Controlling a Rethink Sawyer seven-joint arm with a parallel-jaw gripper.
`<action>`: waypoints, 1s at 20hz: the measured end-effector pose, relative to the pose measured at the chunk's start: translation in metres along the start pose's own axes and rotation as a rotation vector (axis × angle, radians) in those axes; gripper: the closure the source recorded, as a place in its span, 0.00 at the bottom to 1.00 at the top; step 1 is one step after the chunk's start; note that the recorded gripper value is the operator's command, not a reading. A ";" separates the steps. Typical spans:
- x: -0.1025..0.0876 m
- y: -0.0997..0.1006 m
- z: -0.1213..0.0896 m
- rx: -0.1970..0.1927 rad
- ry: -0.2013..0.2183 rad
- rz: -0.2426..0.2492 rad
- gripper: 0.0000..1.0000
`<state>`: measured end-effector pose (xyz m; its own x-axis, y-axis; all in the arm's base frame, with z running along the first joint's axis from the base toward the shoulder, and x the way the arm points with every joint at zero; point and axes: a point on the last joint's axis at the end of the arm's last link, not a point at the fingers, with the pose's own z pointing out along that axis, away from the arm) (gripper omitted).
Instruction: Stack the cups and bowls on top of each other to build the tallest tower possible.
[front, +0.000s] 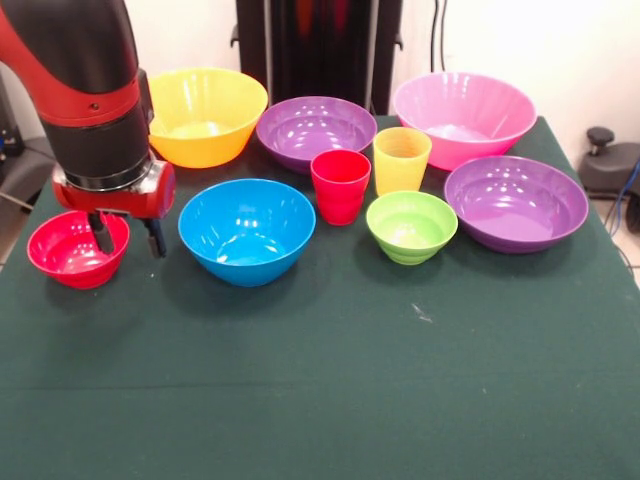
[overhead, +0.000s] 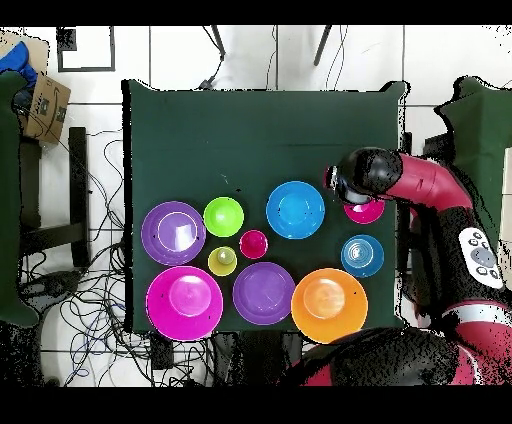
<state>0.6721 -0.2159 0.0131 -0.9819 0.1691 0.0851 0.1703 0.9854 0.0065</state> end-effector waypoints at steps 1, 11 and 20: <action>0.001 0.000 0.002 -0.002 0.002 0.001 0.00; 0.008 -0.009 0.012 -0.001 -0.040 0.006 0.00; 0.015 -0.014 0.022 0.045 -0.060 -0.040 0.00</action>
<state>0.6532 -0.2263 -0.0072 -0.9913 0.1291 0.0260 0.1282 0.9911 -0.0361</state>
